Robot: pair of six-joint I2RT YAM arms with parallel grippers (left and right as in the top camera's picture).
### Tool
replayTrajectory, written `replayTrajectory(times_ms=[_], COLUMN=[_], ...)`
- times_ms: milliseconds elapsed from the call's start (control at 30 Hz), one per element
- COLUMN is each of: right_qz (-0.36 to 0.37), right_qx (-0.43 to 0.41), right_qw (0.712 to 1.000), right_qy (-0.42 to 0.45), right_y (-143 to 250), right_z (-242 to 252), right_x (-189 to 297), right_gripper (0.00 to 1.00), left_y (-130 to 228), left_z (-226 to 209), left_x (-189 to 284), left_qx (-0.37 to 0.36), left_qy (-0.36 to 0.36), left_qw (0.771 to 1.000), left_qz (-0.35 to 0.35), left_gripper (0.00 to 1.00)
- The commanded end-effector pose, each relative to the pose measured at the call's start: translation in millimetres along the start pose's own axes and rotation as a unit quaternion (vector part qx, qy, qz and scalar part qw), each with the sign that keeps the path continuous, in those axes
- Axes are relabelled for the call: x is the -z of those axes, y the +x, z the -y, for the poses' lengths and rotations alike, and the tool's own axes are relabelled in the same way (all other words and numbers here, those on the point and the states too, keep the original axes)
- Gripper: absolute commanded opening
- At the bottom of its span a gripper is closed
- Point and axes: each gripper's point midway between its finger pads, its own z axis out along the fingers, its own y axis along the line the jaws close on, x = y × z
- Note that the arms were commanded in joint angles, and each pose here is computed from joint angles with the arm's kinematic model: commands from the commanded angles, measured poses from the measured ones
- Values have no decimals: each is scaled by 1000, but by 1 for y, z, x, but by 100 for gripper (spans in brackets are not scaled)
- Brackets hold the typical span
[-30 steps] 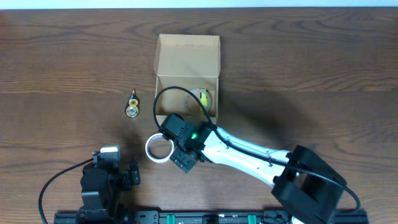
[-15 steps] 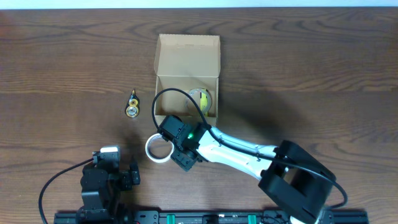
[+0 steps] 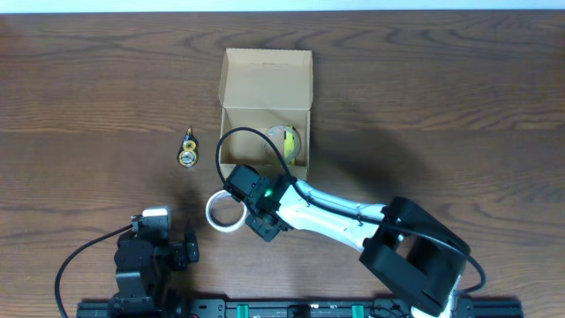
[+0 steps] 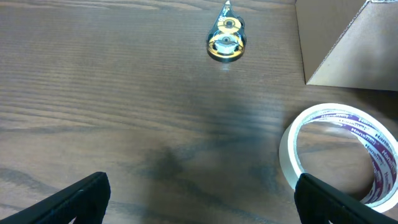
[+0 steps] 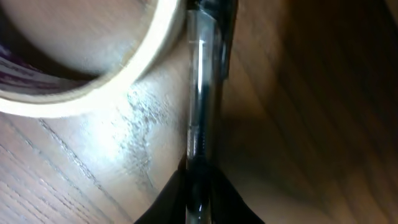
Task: Pack container
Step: 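Move the right gripper to the black pen and grasp it, then lower the pen into the box and open the right gripper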
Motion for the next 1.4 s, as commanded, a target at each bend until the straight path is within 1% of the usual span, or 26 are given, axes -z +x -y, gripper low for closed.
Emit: replayTrajectory(times_ms=[0, 33, 133, 267, 367, 433, 567, 633, 800, 900, 967, 1067, 1133, 1300, 1367], right_qz=[-17, -15, 5, 18, 63, 107, 181, 198, 206, 193, 172, 118, 99, 82, 73], right_qx=[6, 6, 6, 6, 6, 1, -5, -12, -43, -50, -57, -57, -57, -56, -56], right_qw=[1000, 1000, 1000, 1000, 998, 994, 979, 974, 971, 974, 978, 989, 991, 994, 995], right_qy=[3, 13, 23, 21, 17, 37, 96, 105, 118, 110, 107, 69, 67, 45, 44], right_y=[3, 3, -1, 6, 3, -7, -42, -56, -81, -97, -102, -101, -99, -99, -99], right_z=[-2, 1, 5, 6, 6, 14, 52, 70, 114, 135, 143, 137, 137, 131, 131], right_x=[3, 12, 36, 68, 106, 132, 180, 189, 191, 181, 173, 157, 150, 133, 124], right_gripper=[10, 2, 1, 1, 2, 6, 8, 10, 8, 10, 10, 9, 8, 3, 2], left_y=[25, 25, 25, 25, 25, 25, 25, 25, 25, 25, 25, 25, 25, 25, 25], left_z=[-1, -1, -1, -1, -1, -1, -1, -1, -1, -1, -1, -1, -1, -1, -1], left_x=[-9, -9, -9, -9, -9, -9, -9, -9, -9, -9, -9, -9, -9, -9, -9], left_qx=[-3, -3, -3, -3, -3, -3, -3, -3, -3, -3, -3, -3, -3, -3, -3], left_qy=[-3, -3, -3, -3, -3, -3, -3, -3, -3, -3, -3, -3, -3, -3, -3], left_qw=[999, 999, 999, 999, 999, 999, 999, 999, 999, 999, 999, 999, 999, 999, 999], left_qz=[-40, -40, -40, -40, -40, -40, -40, -40, -40, -40, -40, -40, -40, -40, -40], left_gripper=[96, 95, 95, 96, 95, 96, 95, 96, 95, 95, 95, 95, 96, 95, 95])
